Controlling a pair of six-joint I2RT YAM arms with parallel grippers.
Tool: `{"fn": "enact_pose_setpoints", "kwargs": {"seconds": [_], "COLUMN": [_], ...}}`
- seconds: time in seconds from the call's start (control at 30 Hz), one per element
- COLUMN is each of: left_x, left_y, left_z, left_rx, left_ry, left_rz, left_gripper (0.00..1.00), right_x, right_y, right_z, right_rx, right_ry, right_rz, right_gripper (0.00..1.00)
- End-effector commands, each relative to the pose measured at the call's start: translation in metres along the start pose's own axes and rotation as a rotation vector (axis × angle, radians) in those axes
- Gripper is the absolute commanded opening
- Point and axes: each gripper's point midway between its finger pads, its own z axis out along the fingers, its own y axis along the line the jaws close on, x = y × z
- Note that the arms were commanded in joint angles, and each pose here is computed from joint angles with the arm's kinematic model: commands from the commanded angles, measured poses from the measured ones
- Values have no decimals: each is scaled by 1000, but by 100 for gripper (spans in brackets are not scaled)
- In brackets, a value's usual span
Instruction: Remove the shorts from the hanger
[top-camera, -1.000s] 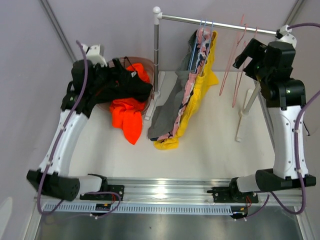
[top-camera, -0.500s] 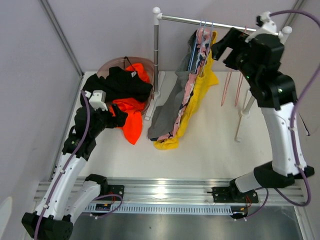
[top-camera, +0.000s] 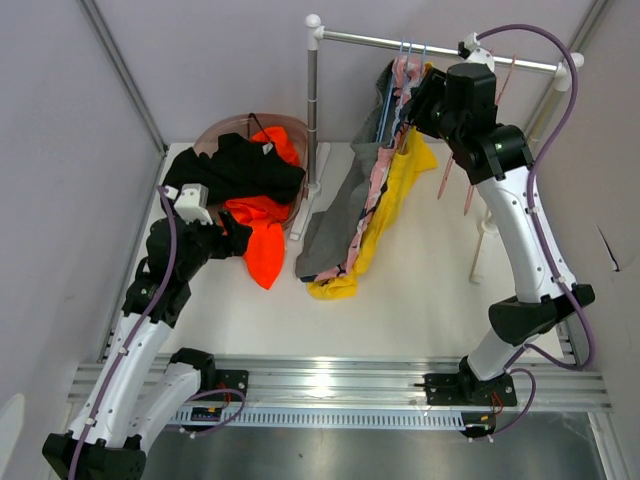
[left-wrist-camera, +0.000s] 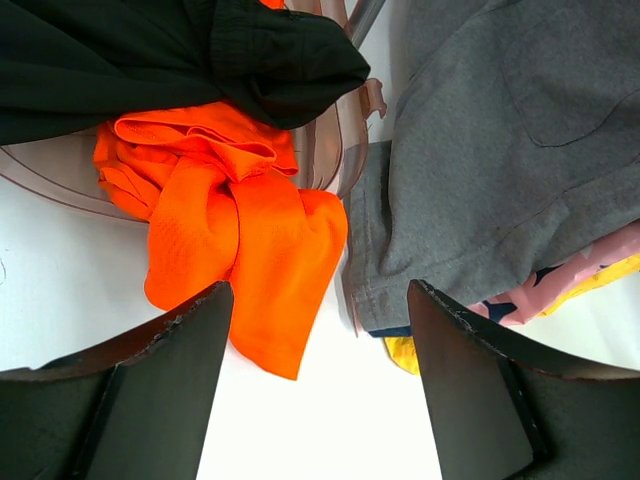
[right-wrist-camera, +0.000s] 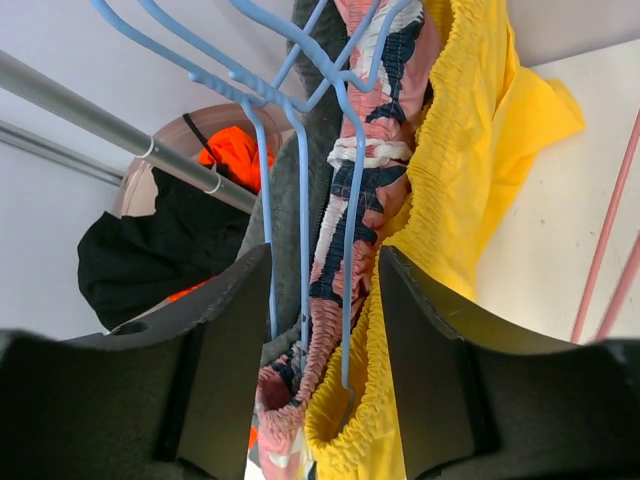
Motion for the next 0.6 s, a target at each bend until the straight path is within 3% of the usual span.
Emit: {"fn": "enact_pose_setpoints", "kwargs": {"seconds": [0.0, 0.23, 0.4, 0.57], "left_x": [-12, -11, -11, -11], "left_y": [-6, -7, -7, -7], "left_z": [-2, -2, -3, -3], "left_rx": [15, 21, 24, 24], "left_ry": [-46, -44, -43, -43], "left_rz": [-12, -14, -15, -14], "left_gripper": [77, 77, 77, 77], "right_x": [-5, 15, 19, 21], "right_y": [4, -1, 0, 1], "right_z": [7, 26, 35, 40], "right_rx": [8, 33, 35, 38], "right_ry": [-47, -16, -13, -14], "right_rz": [17, 8, 10, 10], "right_gripper": [52, 49, 40, 24]}}
